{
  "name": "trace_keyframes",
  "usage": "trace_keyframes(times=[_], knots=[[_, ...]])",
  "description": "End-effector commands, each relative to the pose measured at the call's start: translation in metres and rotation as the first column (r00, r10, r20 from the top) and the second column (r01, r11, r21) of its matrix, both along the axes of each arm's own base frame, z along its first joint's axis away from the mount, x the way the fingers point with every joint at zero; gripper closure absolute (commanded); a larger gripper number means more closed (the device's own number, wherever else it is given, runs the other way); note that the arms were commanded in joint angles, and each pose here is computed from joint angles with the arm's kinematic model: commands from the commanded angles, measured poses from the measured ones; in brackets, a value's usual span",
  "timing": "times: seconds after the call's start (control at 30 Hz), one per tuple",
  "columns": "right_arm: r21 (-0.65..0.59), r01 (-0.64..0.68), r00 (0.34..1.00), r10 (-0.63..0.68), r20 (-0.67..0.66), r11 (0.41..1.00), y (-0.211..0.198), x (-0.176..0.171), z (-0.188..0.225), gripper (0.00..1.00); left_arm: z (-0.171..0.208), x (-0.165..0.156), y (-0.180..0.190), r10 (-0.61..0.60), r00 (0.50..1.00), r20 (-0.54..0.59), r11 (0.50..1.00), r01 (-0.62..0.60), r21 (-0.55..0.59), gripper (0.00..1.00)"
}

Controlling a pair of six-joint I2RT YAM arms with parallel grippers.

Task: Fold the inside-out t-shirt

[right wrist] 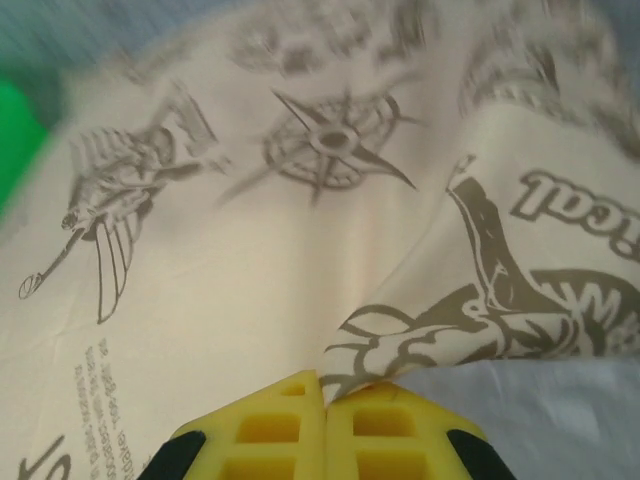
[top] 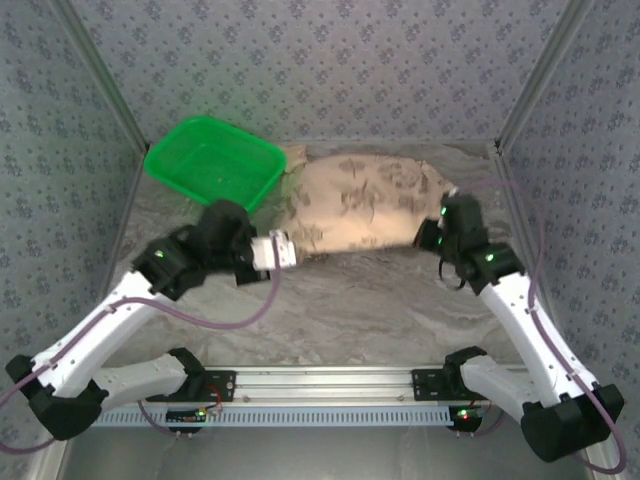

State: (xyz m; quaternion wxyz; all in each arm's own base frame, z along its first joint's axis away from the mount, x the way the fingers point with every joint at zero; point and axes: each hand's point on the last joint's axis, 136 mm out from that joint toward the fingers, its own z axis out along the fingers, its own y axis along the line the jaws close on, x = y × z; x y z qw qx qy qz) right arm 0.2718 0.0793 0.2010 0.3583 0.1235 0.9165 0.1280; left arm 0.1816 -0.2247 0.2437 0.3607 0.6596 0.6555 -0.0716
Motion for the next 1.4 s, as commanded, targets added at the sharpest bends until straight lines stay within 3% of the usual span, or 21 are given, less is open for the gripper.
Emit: trace_keyframes(times=[0.0,0.07,0.17,0.23,0.3,0.37,0.47,0.5,0.63,0.77,0.83,0.87,0.9,0.97,1.1,1.23,1.37], knots=[[0.028,0.039,0.999,-0.038,-0.036,0.999,-0.006,-0.037,-0.026,0.89,-0.044,-0.035,-0.003,0.045,0.986,-0.159,0.999,-0.044,0.011,0.77],[0.050,0.027,0.996,-0.023,-0.084,0.998,-0.006,-0.055,-0.045,0.73,-0.060,-0.050,-0.017,0.064,0.956,-0.286,0.996,-0.081,-0.049,0.48],[0.014,0.108,0.982,-0.105,-0.156,0.994,-0.027,-0.073,-0.055,0.60,-0.056,-0.066,-0.027,0.045,0.910,-0.413,0.989,-0.098,-0.109,0.43],[0.019,0.147,0.969,-0.141,-0.201,0.989,-0.036,-0.072,-0.057,0.44,-0.047,-0.052,-0.026,0.107,0.906,-0.409,0.976,-0.173,-0.129,0.32],[0.064,0.181,0.944,-0.156,-0.290,0.981,-0.039,-0.064,-0.067,0.42,-0.041,-0.022,-0.022,0.215,0.872,-0.439,0.937,-0.311,-0.159,0.29],[0.121,0.229,0.915,-0.171,-0.367,0.966,-0.042,-0.053,-0.078,0.41,-0.045,0.025,-0.009,0.377,0.771,-0.514,0.841,-0.517,-0.160,0.29],[0.099,0.307,0.868,-0.235,-0.438,0.947,-0.060,-0.039,-0.098,0.41,-0.073,0.084,0.023,0.611,0.482,-0.628,0.597,-0.802,-0.035,0.31],[0.074,0.341,0.854,-0.276,-0.442,0.937,-0.071,-0.034,-0.105,0.41,-0.086,0.095,0.029,0.643,0.412,-0.645,0.551,-0.835,0.016,0.33],[0.022,0.429,0.793,-0.365,-0.487,0.903,-0.093,-0.030,-0.138,0.45,-0.138,0.116,0.045,0.767,0.239,-0.596,0.397,-0.906,0.147,0.36],[-0.022,0.524,0.710,-0.451,-0.541,0.852,-0.102,-0.039,-0.170,0.48,-0.178,0.112,0.067,0.845,0.095,-0.527,0.260,-0.933,0.250,0.37],[-0.029,0.563,0.672,-0.478,-0.566,0.826,-0.104,-0.044,-0.181,0.49,-0.195,0.103,0.073,0.855,0.055,-0.516,0.235,-0.928,0.290,0.36],[-0.042,0.582,0.650,-0.495,-0.577,0.812,-0.105,-0.049,-0.185,0.53,-0.204,0.098,0.075,0.857,0.038,-0.515,0.228,-0.922,0.312,0.36],[-0.038,0.597,0.645,-0.508,-0.570,0.801,-0.108,-0.047,-0.187,0.65,-0.212,0.093,0.076,0.856,0.025,-0.516,0.229,-0.914,0.335,0.36],[-0.059,0.641,0.615,-0.558,-0.557,0.765,-0.117,-0.052,-0.187,0.97,-0.224,0.084,0.082,0.863,-0.011,-0.505,0.209,-0.902,0.377,0.36],[-0.111,0.722,0.547,-0.662,-0.511,0.683,-0.131,-0.079,-0.153,1.00,-0.228,0.074,0.094,0.864,-0.041,-0.502,0.190,-0.897,0.399,0.36],[-0.107,0.767,0.528,-0.717,-0.455,0.632,-0.127,-0.117,-0.109,1.00,-0.223,0.067,0.110,0.861,-0.074,-0.503,0.162,-0.898,0.409,0.36],[-0.160,0.780,0.487,-0.748,-0.451,0.604,-0.124,-0.157,-0.108,1.00,-0.225,0.057,0.115,0.823,-0.128,-0.554,0.159,-0.883,0.441,0.36]])
